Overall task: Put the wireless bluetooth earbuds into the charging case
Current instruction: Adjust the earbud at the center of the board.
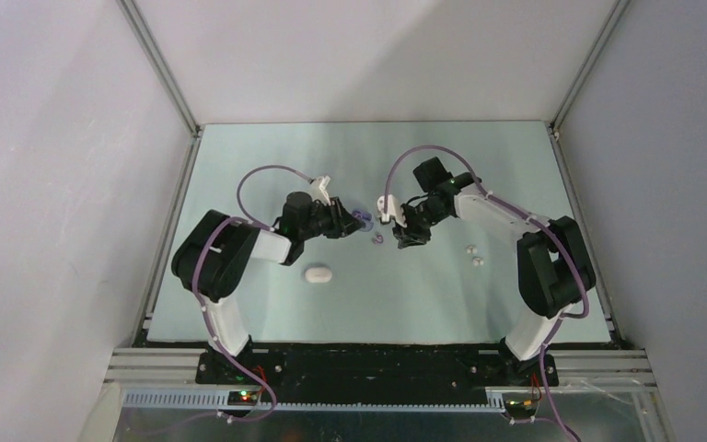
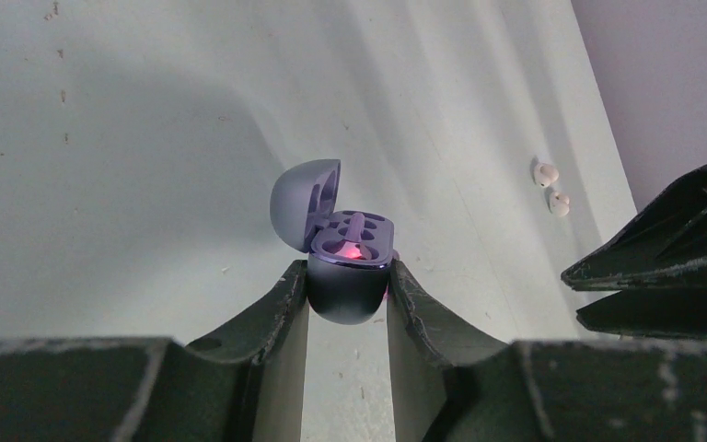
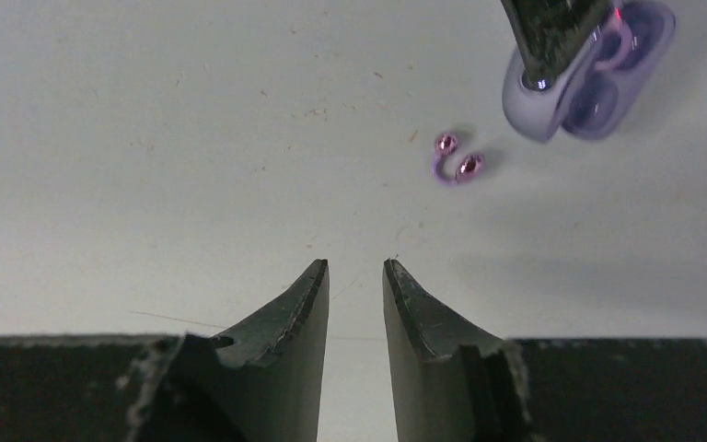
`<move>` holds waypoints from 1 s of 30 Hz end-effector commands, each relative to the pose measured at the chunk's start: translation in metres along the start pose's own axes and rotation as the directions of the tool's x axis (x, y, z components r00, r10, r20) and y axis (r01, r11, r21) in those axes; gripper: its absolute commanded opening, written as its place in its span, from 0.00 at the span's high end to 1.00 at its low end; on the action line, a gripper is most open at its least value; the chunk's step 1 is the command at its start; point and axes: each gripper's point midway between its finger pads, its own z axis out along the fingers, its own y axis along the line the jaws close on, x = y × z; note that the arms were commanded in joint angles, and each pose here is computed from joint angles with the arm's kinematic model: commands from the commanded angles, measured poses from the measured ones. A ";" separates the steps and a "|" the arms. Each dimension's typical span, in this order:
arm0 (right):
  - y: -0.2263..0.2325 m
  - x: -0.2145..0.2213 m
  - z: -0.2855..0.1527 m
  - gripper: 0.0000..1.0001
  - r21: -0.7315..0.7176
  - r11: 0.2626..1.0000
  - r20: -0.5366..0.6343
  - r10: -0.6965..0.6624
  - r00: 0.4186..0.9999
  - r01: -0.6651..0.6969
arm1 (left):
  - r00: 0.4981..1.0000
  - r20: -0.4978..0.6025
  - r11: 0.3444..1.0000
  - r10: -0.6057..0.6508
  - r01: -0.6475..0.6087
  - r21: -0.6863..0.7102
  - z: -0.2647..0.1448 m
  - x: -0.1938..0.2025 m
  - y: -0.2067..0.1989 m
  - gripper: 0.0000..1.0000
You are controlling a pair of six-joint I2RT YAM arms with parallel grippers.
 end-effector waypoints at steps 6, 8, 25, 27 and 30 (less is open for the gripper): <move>-0.011 -0.022 0.036 0.65 -0.021 0.887 0.130 -0.454 0.881 0.461 | 1.000 0.001 0.999 0.018 -0.018 0.048 0.006 0.005 -0.005 1.00; -0.013 -0.022 0.040 0.64 -0.019 0.876 0.136 -0.476 0.869 0.483 | 1.000 -0.005 0.998 0.011 -0.011 0.059 0.007 0.007 -0.006 1.00; -0.020 -0.003 0.067 0.63 -0.053 0.829 0.090 -0.551 0.830 0.556 | 1.000 -0.012 0.997 0.000 0.001 0.071 0.009 0.009 -0.007 1.00; -0.021 0.000 0.069 0.63 -0.056 0.827 0.084 -0.555 0.828 0.560 | 1.000 -0.015 0.997 0.001 0.000 0.073 0.008 0.010 -0.007 1.00; -0.021 0.007 0.074 0.63 -0.070 0.821 0.065 -0.562 0.824 0.566 | 1.000 -0.019 0.997 0.003 -0.001 0.074 0.008 0.010 -0.007 1.00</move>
